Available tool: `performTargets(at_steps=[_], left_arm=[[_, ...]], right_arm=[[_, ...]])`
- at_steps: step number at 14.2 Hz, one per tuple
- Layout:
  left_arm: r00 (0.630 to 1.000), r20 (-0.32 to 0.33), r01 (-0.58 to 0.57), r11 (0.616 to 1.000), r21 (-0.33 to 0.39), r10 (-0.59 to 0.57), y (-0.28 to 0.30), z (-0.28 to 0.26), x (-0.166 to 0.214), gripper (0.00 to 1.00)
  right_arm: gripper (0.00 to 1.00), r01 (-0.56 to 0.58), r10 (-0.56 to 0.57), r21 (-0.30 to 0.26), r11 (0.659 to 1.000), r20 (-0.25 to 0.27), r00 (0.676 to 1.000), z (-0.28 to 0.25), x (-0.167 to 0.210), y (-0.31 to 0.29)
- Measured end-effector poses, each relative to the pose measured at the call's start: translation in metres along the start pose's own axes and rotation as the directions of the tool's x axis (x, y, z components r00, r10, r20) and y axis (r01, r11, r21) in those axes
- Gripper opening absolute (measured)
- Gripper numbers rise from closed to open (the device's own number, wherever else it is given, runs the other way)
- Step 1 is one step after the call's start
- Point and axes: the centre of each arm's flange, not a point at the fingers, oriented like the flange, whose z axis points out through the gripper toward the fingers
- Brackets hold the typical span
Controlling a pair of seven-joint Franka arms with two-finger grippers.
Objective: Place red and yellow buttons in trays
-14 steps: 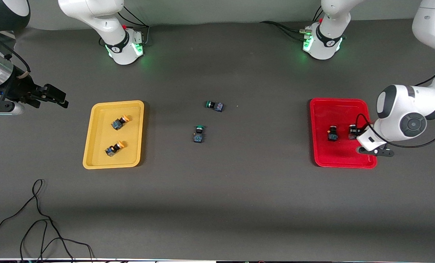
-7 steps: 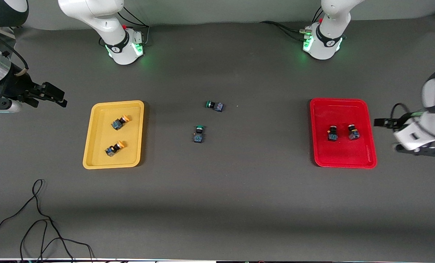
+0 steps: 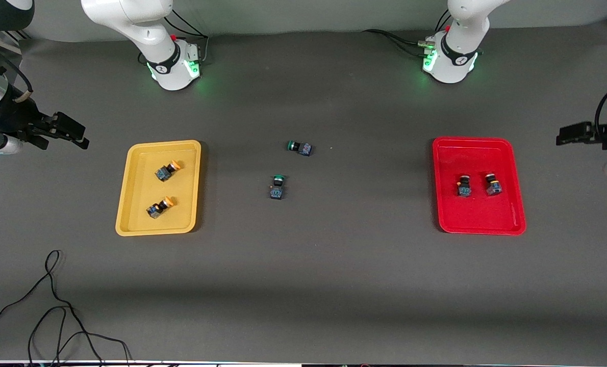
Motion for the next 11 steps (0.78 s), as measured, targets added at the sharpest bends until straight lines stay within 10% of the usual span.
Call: performTargets(at_steps=[11], left_arm=[[0.998,-0.056,-0.009,1.000,0.006,0.010,0.053,-0.011,0.000,1.00]], right_arm=[[1.00,0.002,-0.002,-0.002,1.000,0.025,1.000,0.001,-0.003,0.000]])
